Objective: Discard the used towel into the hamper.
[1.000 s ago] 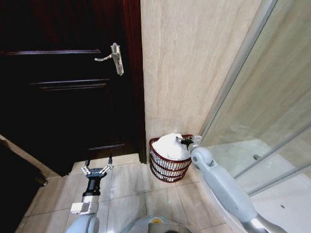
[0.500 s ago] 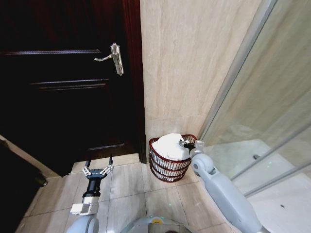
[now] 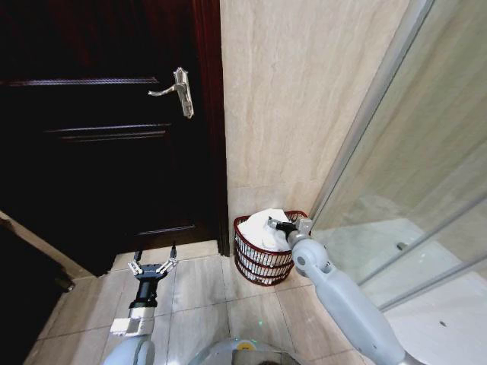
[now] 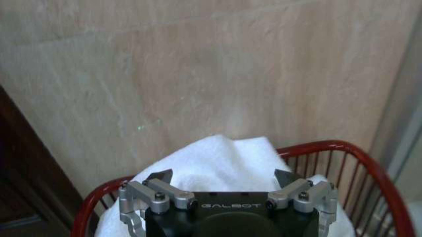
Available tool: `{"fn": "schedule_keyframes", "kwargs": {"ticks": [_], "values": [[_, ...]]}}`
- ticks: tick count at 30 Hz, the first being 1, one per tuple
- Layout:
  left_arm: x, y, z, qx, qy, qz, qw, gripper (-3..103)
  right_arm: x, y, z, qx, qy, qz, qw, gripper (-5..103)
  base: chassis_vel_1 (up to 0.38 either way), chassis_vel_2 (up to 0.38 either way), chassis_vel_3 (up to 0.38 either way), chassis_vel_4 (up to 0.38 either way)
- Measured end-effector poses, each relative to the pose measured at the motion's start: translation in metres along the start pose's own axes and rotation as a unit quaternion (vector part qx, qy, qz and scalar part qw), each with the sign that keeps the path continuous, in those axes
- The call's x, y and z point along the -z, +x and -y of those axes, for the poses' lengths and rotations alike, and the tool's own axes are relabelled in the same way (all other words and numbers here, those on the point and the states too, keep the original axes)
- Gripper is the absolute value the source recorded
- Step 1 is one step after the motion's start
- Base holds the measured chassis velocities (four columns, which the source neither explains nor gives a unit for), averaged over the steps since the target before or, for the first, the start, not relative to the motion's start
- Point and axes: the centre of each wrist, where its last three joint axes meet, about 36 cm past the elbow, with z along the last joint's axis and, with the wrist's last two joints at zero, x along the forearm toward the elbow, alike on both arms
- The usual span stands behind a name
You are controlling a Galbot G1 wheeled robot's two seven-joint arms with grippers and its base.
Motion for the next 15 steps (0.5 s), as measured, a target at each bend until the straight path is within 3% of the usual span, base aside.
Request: {"fn": "schedule_keyframes", "kwargs": {"ticks": [8,15], "values": [[-0.001,0.001,-0.004,0.006,-0.001,0.001,1.0000,100,0.004,-0.025,-0.007,-0.008,0.016,-0.003,1.000,100,0.000,0.000,0.000,0.000],[-0.004,0.000,-0.002,0.006,0.002,0.000,1.0000,100,-0.001,-0.024,0.015,-0.019,0.017,-0.002,1.000,100,0.000,0.000,0.000,0.000]]}}
